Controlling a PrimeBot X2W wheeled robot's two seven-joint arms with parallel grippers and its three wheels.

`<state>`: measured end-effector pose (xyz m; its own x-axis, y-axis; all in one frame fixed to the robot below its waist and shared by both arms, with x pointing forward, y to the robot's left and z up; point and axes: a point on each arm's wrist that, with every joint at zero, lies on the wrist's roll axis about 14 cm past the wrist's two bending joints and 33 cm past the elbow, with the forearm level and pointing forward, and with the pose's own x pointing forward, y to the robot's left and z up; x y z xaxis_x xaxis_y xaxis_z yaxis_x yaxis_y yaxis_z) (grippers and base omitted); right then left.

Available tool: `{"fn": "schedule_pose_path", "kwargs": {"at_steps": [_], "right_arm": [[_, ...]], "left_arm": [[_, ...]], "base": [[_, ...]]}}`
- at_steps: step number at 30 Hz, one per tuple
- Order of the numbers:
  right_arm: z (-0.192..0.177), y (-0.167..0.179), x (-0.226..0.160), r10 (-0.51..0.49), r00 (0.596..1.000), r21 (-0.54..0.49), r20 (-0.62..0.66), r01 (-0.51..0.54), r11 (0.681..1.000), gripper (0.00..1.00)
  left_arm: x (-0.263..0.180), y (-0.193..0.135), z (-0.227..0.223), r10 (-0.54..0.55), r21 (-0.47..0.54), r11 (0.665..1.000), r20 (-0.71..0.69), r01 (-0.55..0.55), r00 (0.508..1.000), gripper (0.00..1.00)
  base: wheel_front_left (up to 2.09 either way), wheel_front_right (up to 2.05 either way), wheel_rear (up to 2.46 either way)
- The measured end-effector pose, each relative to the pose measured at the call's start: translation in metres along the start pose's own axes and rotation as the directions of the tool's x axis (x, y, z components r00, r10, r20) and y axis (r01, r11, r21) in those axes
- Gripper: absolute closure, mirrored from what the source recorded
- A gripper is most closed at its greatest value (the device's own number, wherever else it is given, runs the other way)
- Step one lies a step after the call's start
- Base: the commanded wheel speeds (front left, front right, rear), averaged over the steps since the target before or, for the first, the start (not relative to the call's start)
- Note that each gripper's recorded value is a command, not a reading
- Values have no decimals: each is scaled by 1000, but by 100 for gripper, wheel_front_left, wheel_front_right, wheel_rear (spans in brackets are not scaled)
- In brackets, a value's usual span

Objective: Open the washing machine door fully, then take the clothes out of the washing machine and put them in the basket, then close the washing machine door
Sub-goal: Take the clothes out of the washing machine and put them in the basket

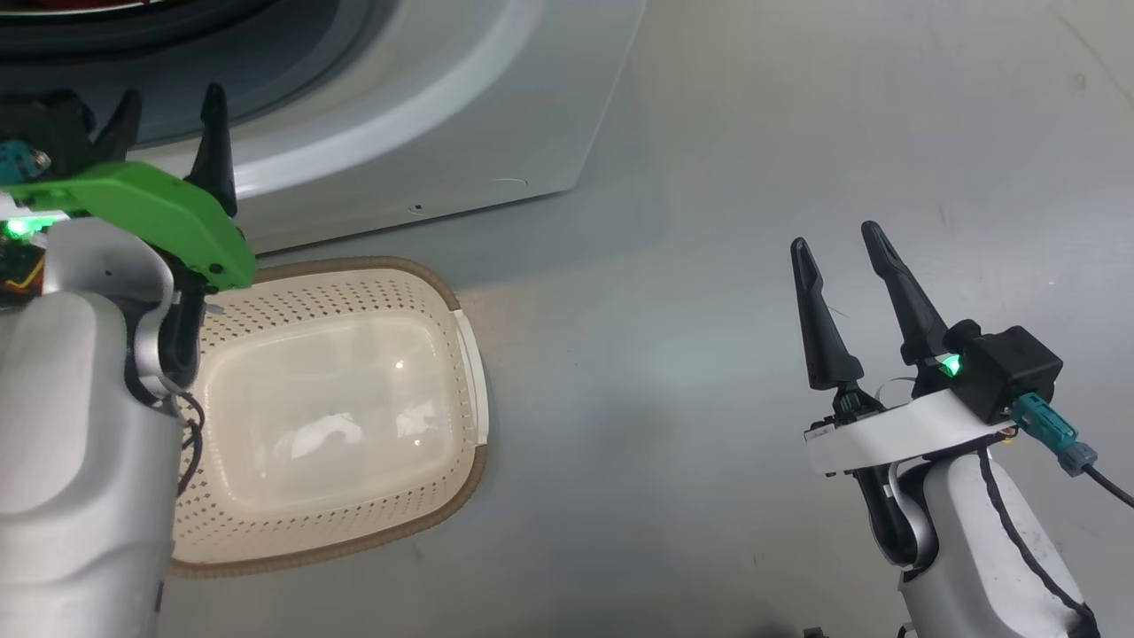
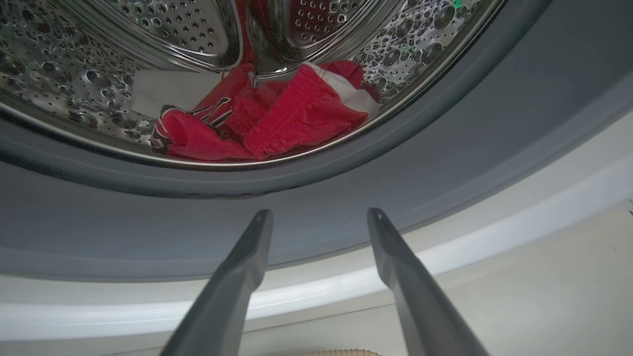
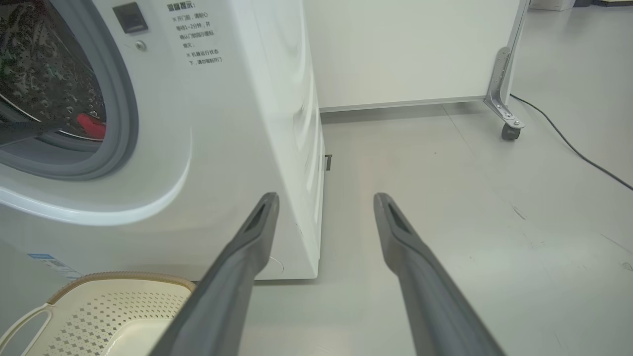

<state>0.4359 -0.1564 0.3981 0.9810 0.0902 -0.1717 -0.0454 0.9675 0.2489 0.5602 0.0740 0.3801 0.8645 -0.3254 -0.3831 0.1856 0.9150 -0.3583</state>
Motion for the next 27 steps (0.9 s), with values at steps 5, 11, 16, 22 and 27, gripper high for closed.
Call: {"fn": "schedule_pose_path", "kwargs": {"at_steps": [5,11,16,22,27], "right_arm": [[-5,-10,1,-27,1000,11,-14,27,1000,0],[-7,-14,2,-40,999,35,-21,41,999,0],[-9,-20,0,-58,998,45,-28,59,997,0],[-11,-20,0,-61,997,56,-37,63,996,0],[-16,-25,-3,-75,996,59,-53,78,995,0]], "left_arm": [[25,-8,9,-53,-5,999,-38,53,998,0],[49,-8,37,-79,16,997,-26,79,997,0],[62,-16,55,-117,-13,993,-22,117,993,0],[75,-12,59,-122,-24,992,-54,121,991,0],[85,-12,52,-129,-60,990,-95,124,987,0]], "base": [[0,0,0],[0,0,0],[0,0,0],[0,0,0],[0,0,0]]}}
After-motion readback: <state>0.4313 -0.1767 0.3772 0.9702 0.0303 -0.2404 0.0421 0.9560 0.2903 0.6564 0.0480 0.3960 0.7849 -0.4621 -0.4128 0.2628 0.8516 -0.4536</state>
